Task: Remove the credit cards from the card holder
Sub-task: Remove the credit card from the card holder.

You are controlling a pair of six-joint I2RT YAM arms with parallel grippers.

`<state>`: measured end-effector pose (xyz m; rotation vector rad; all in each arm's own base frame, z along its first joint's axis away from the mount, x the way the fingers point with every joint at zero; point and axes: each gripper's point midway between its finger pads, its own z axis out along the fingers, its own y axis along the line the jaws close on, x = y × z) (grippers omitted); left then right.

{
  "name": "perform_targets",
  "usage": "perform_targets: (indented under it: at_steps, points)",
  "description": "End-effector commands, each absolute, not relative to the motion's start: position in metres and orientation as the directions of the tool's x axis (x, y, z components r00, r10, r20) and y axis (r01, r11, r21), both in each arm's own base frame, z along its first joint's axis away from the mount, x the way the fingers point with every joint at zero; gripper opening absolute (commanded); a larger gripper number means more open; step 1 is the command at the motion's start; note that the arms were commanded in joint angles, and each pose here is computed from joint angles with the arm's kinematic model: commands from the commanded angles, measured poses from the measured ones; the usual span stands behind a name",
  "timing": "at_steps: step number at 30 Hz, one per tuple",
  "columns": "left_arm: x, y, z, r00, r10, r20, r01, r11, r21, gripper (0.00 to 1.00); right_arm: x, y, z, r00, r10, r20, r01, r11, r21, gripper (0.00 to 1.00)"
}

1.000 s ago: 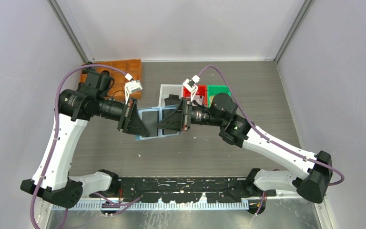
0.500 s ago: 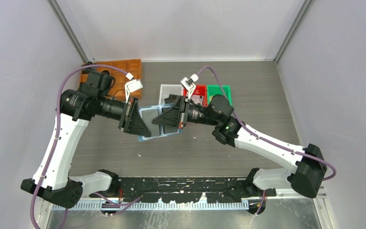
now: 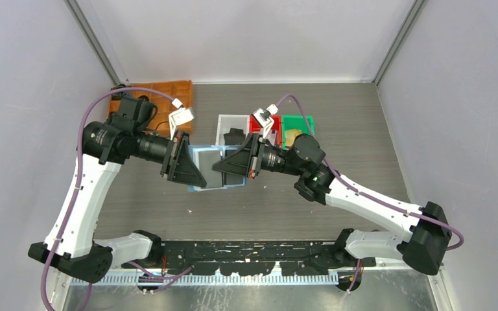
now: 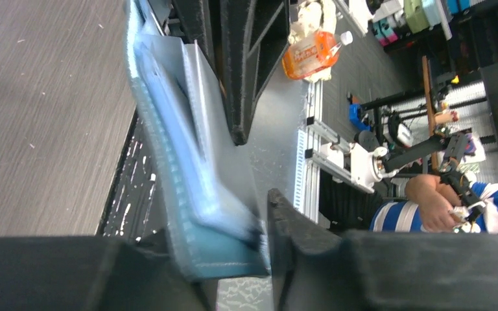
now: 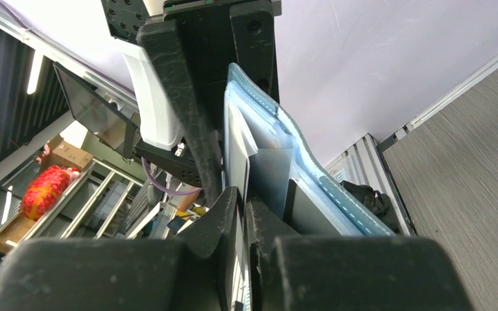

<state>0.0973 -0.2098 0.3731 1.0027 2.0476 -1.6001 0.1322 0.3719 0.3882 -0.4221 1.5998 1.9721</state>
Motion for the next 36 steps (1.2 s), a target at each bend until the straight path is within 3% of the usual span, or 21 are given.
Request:
perform_targets:
  at_steps: [1, 4, 7, 12, 18, 30, 34, 36]
  points:
    - [0.089, -0.211, 0.405, -0.622, 0.249, -0.742, 0.765, -0.010, -0.644, 0.25, 0.128, 0.361, 0.409, -0.753, 0.280, -0.595, -0.648, -0.159, 0.745, 0.17]
    - [0.094, -0.212, 0.409, -0.644, 0.221, -0.732, 0.750, -0.004, -0.661, 0.12, 0.127, 0.359, 0.410, -0.752, 0.281, -0.596, -0.649, -0.160, 0.744, 0.21]
    - [0.098, -0.211, 0.411, -0.656, 0.204, -0.727, 0.742, -0.005, -0.670, 0.07, 0.124, 0.357, 0.411, -0.754, 0.283, -0.593, -0.648, -0.168, 0.743, 0.24]
    - [0.098, -0.209, 0.413, -0.659, 0.191, -0.728, 0.739, -0.016, -0.674, 0.06, 0.120, 0.348, 0.415, -0.744, 0.307, -0.593, -0.658, -0.184, 0.730, 0.24]
    - [0.097, -0.209, 0.414, -0.661, 0.189, -0.726, 0.736, -0.027, -0.676, 0.06, 0.117, 0.345, 0.420, -0.737, 0.316, -0.598, -0.668, -0.203, 0.716, 0.14]
    - [0.092, -0.208, 0.417, -0.653, 0.187, -0.734, 0.741, -0.042, -0.670, 0.06, 0.119, 0.332, 0.425, -0.729, 0.350, -0.589, -0.673, -0.208, 0.710, 0.08]
    - [0.092, -0.208, 0.417, -0.650, 0.186, -0.737, 0.744, -0.041, -0.667, 0.05, 0.119, 0.335, 0.425, -0.739, 0.339, -0.583, -0.664, -0.219, 0.715, 0.08]
    - [0.093, -0.208, 0.417, -0.648, 0.185, -0.739, 0.747, -0.036, -0.664, 0.03, 0.118, 0.337, 0.427, -0.749, 0.328, -0.576, -0.655, -0.239, 0.716, 0.21]
